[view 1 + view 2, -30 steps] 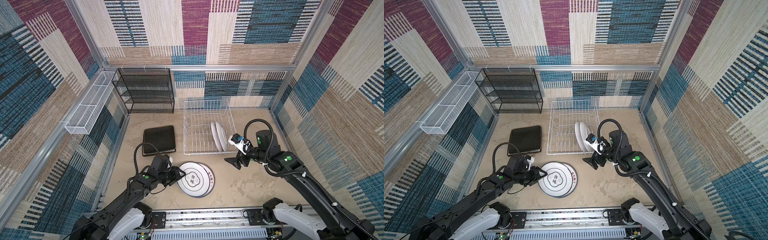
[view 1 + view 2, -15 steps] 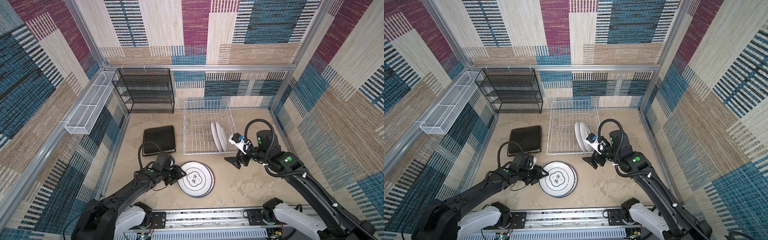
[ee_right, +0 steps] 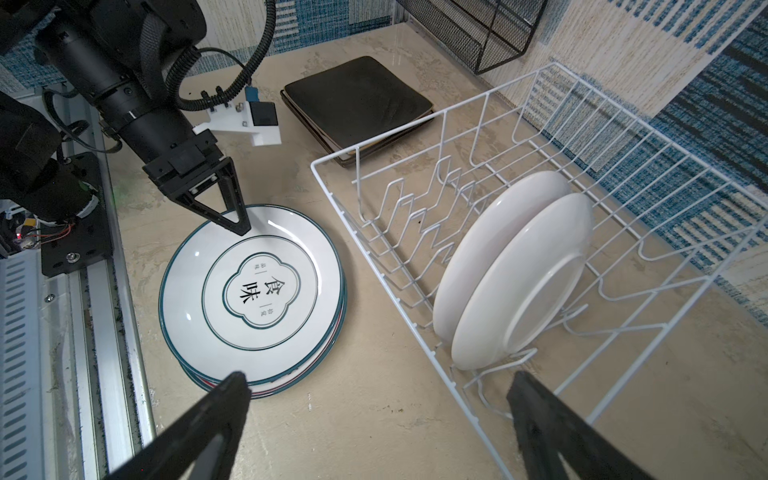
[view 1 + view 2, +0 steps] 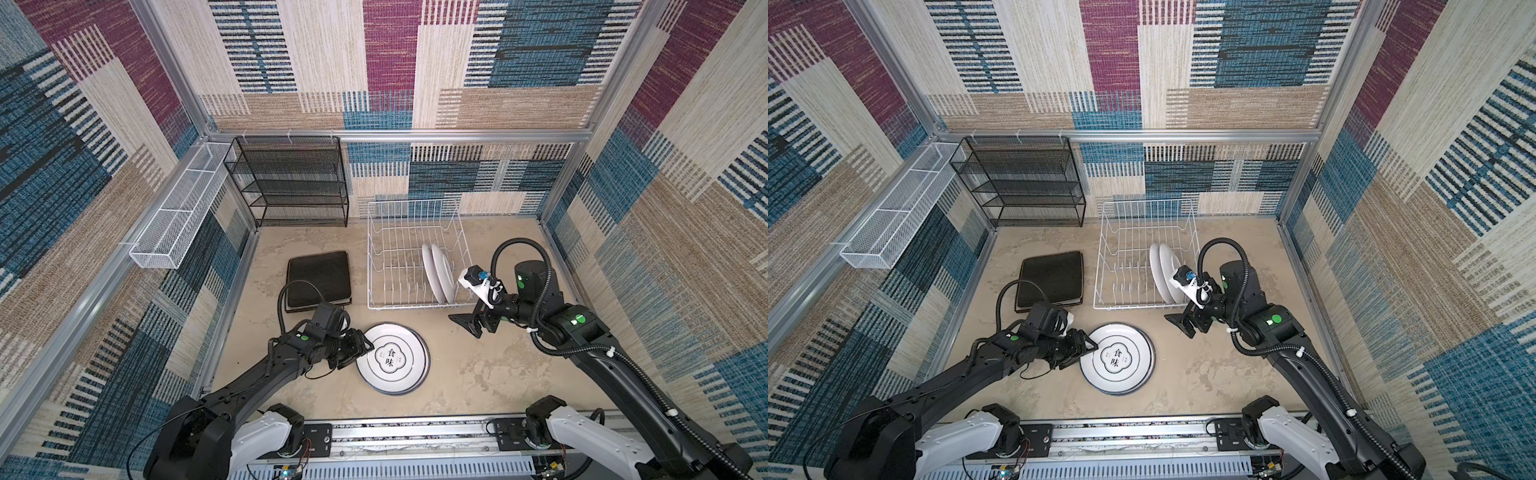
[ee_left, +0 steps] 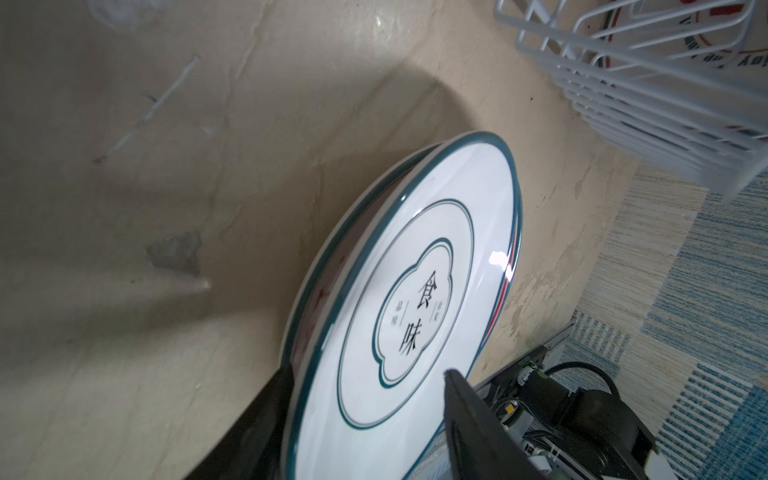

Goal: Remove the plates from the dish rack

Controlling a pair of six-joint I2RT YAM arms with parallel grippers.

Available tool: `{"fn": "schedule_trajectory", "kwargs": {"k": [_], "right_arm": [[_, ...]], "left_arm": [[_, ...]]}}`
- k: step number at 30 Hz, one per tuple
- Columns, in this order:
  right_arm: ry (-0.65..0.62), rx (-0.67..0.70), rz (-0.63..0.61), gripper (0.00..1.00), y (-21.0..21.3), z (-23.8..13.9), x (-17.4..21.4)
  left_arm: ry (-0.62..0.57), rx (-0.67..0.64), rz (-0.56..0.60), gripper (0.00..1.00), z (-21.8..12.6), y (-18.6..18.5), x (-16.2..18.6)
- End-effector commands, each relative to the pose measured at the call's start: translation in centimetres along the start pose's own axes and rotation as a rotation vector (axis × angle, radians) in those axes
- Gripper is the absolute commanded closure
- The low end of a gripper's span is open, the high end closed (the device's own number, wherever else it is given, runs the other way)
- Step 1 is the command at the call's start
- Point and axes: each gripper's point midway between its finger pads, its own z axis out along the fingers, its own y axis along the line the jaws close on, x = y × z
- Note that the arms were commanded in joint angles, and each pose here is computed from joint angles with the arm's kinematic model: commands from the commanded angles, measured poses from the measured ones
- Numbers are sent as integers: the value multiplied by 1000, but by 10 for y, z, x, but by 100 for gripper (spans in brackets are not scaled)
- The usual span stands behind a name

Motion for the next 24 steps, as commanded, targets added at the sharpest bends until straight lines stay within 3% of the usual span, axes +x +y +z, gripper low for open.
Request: {"fn": "schedule_trajectory", "kwargs": {"k": [1, 19, 24], "right_arm": [[-23, 13, -11, 1, -3, 0, -6], [-27, 37, -3, 1, -5, -4, -7], [-81, 201, 65, 1, -33, -11, -18]], "left_arm": [[-9, -31, 21, 38, -3, 5, 0], [-4, -35, 43, 37, -5, -3, -6], [-54, -28, 57, 35, -24, -13, -10]]}}
